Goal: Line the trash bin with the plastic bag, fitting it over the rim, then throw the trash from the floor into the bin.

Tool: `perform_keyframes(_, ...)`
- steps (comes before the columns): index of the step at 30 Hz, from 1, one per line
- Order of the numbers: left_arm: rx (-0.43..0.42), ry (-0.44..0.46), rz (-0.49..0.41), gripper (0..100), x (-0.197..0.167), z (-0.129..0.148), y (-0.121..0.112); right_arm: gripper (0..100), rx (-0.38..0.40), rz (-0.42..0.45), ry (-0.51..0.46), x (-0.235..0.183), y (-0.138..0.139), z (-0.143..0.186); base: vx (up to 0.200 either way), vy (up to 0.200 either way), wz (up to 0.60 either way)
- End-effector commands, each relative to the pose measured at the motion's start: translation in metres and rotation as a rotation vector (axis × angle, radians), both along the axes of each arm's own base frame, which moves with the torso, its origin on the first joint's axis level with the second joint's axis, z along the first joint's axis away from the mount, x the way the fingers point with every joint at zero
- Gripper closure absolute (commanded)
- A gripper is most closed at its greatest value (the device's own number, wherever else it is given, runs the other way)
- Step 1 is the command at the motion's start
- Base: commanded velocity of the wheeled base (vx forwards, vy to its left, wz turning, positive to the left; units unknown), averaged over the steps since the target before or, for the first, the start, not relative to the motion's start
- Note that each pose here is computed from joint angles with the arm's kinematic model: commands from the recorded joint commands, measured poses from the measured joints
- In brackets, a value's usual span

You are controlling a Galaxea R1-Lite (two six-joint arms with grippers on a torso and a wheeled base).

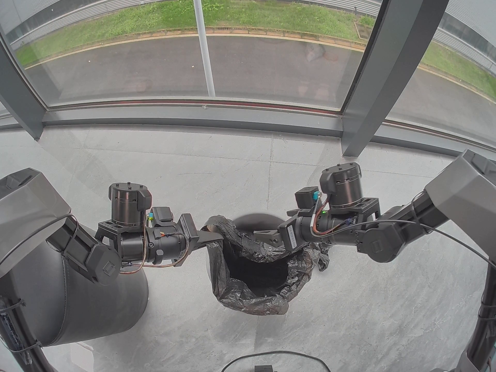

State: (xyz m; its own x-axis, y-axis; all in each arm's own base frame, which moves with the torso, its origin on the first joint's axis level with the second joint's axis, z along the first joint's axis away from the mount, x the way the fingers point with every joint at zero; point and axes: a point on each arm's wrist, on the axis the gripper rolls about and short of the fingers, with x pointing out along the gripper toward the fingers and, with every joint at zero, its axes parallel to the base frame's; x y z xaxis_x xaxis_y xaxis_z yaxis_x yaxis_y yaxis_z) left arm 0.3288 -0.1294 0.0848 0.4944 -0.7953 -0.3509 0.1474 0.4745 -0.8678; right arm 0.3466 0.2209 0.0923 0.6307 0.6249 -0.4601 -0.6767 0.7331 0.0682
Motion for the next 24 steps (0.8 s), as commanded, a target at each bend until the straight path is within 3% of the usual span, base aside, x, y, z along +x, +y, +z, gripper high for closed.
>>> perform_keyframes(1, 0.008, -0.020, -0.011, 100, -0.002, 0.002, 0.002, 0, -0.035, 0.021, 0.028, 0.011, 0.024, -0.031, 0.000, 0.000, 0.00)
perform_keyframes(13, 0.011, -0.015, -0.016, 100, -0.002, -0.001, 0.001, 0, -0.086, -0.021, 0.044, 0.028, 0.029, -0.058, 0.000, 0.000, 0.00)
perform_keyframes(24, 0.013, -0.008, -0.016, 100, -0.001, -0.004, 0.000, 0, -0.099, -0.009, 0.069, 0.012, 0.023, -0.054, 0.000, 0.000, 0.00)
